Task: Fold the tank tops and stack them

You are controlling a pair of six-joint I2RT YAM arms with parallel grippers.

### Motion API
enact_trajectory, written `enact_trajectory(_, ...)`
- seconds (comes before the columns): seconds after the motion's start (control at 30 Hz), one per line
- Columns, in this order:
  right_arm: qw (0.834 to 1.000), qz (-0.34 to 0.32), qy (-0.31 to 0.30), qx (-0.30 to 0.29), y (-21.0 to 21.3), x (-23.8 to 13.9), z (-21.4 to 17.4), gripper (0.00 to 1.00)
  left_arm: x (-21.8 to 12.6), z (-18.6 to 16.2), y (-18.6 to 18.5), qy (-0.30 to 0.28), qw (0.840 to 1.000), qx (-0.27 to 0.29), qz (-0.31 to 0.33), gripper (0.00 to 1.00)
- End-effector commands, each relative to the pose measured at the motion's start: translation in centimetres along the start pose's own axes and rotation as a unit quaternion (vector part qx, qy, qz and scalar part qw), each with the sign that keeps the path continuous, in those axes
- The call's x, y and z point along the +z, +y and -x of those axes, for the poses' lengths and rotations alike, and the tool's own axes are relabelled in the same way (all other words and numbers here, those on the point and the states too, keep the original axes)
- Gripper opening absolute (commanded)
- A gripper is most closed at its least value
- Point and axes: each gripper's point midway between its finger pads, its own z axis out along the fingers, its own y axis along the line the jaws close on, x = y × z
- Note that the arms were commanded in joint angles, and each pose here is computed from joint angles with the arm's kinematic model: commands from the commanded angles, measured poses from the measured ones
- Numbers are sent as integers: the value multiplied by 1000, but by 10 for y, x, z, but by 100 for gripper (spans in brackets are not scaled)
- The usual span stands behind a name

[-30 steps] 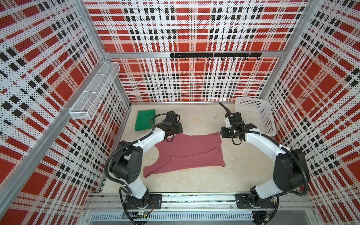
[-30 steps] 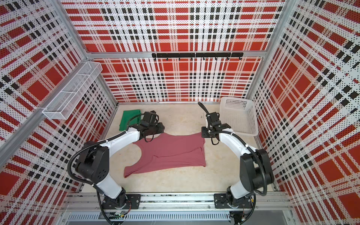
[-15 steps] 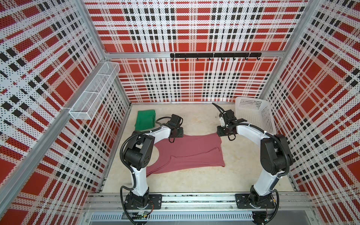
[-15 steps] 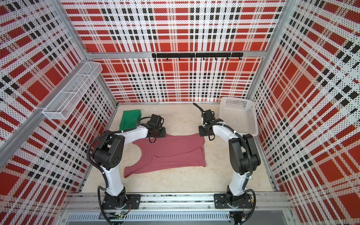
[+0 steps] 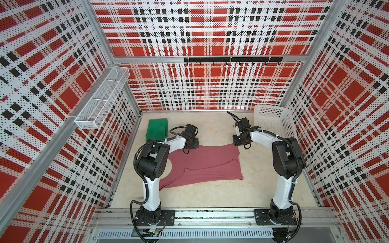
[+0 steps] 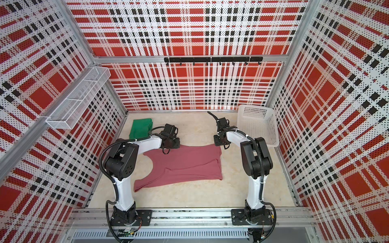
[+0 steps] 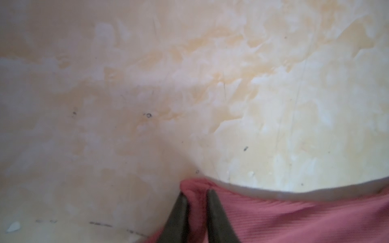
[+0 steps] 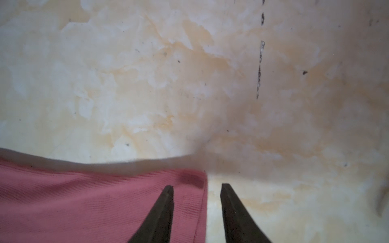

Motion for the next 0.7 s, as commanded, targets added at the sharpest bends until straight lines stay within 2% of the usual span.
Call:
enact_trajectory(0.0, 1000, 20, -12, 11, 6, 4, 9, 38, 1, 3, 0, -6, 1000, -7, -13, 3)
enact_trajectory(0.03, 1000, 23, -12, 13, 6, 5, 9, 36, -1, 5, -1, -10, 1000, -9, -20, 0)
enact_trajectory(0.2, 999, 27, -5, 22, 7, 14, 5, 27, -9, 11, 3, -20, 998, -37, -39, 0)
enact_trajectory(0.23, 999, 27, -5, 21, 7, 15, 5, 23, -10, 12, 4, -22, 998, -38, -38, 0)
enact_trajectory(0.3, 1000, 21, -8, 15, 6, 14, 8, 5, -13, 15, 11, -29, 998, -47, -34, 0)
enact_trajectory(0.33, 1000, 18, -12, 13, 5, 12, 11, 0, -13, 15, 15, -31, 998, -52, -31, 0)
enact_trajectory(0.53, 1000, 1, -28, -2, -1, -16, 11, 0, -16, 18, 37, -45, 996, -74, -10, 0)
enact_trajectory(0.67, 1000, -6, -30, 0, -6, -25, 1, 0, -16, 19, 33, -45, 996, -73, -20, 0)
